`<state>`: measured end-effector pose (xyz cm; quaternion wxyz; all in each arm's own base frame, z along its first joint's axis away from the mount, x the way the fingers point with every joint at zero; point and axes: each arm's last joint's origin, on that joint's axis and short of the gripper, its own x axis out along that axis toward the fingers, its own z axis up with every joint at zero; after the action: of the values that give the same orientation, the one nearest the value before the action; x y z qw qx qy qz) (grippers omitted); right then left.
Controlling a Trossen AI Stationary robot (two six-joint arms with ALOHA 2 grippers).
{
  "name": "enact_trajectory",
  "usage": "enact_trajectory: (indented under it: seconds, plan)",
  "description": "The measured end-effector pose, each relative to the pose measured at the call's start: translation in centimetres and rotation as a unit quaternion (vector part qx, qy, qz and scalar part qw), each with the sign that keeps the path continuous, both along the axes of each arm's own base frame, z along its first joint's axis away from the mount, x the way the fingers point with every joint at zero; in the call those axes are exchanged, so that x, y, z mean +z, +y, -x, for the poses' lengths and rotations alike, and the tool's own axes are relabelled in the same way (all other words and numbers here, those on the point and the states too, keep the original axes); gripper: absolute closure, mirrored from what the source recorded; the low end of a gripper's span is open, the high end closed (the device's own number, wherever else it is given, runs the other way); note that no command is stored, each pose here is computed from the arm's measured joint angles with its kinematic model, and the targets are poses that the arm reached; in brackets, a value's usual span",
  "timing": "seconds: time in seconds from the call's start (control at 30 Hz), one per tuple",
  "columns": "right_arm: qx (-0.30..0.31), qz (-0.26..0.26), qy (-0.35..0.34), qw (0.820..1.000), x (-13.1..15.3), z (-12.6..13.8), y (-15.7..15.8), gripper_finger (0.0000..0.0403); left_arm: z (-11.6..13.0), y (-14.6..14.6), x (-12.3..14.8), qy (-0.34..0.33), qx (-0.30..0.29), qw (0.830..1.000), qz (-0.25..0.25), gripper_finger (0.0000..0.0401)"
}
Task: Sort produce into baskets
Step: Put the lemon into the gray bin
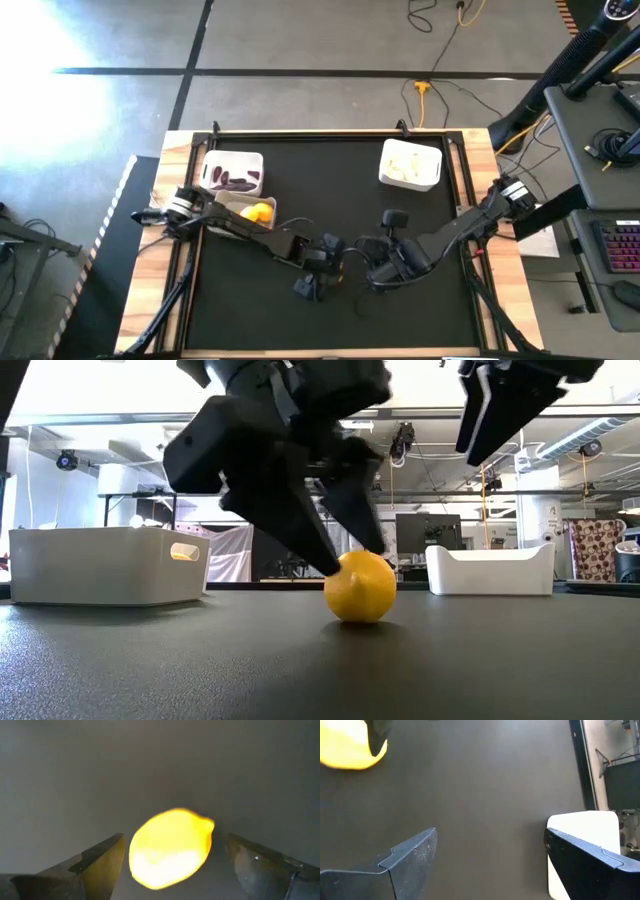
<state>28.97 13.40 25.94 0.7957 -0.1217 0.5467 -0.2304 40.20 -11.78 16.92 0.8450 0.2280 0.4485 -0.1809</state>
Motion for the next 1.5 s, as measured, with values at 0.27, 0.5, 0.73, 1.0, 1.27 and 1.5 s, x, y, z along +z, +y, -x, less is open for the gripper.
enact_trajectory:
  seconds: [0.27, 0.5, 0.73, 1.0, 1.27, 1.5]
  plan:
    - [-0.022, 0.002, 0.011, 1.0, 0.0, 1.3, 0.8, 0.0042, -2.5, 0.2, -2.6, 0.091, -0.042, 0.993, -0.063, 0.0076]
    - [-0.031, -0.002, 0.013, 0.999, 0.1, 1.5, 0.8, 0.0042, -4.2, -0.2, -2.7, 0.134, -0.029, 0.989, -0.059, 0.01]
    - [-0.033, -0.003, 0.015, 0.999, 0.1, 1.5, 0.8, 0.0042, -4.8, -0.6, -1.6, 0.097, 0.016, 0.995, 0.008, 0.0168]
    - [-0.052, -0.039, 0.014, 0.998, 0.6, 2.1, 0.9, 0.0042, -0.3, 0.6, 2.3, 0.092, 0.059, 0.992, 0.064, 0.016]
    - [-0.056, -0.054, -0.006, 0.997, 1.4, 2.8, 1.4, 0.0042, 10.0, 3.9, 5.6, 0.029, 0.241, 0.969, 0.039, 0.0161]
    - [-0.057, -0.054, -0.017, 0.997, 1.5, 2.7, 1.4, 0.0042, 18.5, 7.0, 7.0, -0.047, 0.395, 0.914, 0.078, 0.0161]
